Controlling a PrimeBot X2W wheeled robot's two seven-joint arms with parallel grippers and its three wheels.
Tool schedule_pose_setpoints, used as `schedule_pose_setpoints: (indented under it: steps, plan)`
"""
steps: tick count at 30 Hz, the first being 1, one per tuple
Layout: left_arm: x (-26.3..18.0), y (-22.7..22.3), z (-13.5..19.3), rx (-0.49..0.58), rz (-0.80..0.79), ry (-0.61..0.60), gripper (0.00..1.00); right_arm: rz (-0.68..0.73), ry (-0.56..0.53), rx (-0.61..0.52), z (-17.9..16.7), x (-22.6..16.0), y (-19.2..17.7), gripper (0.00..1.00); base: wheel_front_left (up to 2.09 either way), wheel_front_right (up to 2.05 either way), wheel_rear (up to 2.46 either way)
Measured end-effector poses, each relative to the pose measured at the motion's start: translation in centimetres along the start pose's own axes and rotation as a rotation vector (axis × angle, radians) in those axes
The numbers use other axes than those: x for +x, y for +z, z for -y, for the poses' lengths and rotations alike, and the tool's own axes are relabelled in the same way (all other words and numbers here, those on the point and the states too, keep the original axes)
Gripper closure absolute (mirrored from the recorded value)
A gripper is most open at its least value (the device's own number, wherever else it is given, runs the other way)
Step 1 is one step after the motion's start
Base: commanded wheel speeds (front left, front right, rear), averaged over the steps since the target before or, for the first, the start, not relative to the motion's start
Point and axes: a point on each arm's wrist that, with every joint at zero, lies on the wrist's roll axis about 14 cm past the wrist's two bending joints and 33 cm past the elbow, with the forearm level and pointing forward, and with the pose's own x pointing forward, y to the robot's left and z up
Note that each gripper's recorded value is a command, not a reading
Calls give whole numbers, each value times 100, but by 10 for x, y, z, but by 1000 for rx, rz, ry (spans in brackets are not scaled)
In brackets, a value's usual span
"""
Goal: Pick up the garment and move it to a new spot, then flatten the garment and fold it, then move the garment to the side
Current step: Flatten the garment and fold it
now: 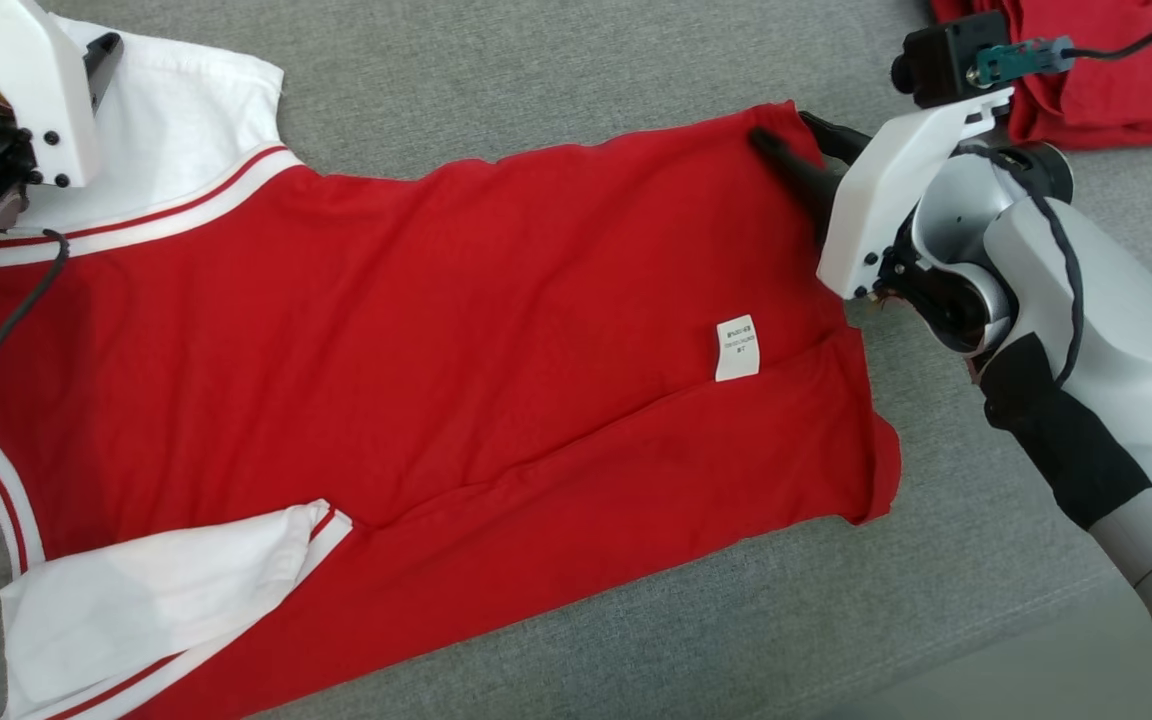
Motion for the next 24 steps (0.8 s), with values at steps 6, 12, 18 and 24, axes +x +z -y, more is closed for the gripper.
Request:
schedule_pose_setpoints:
  steps: [6, 12, 18, 24]
  plan:
    - [-7, 11, 2, -26, 88, -9, 100, 72, 2, -3, -2, 5, 15, 100, 0, 0, 0]
    - [-34, 40, 3, -76, 289, -14, 100, 180, 13, -49, -10, 1, 37, 100, 0, 0, 0]
    - [-70, 49, 13, -85, 434, -34, 100, 253, 30, -82, -18, -12, 41, 100, 0, 0, 0]
    - [-108, 42, 22, -90, 575, -52, 100, 313, 55, -93, -27, -24, 34, 100, 0, 0, 0]
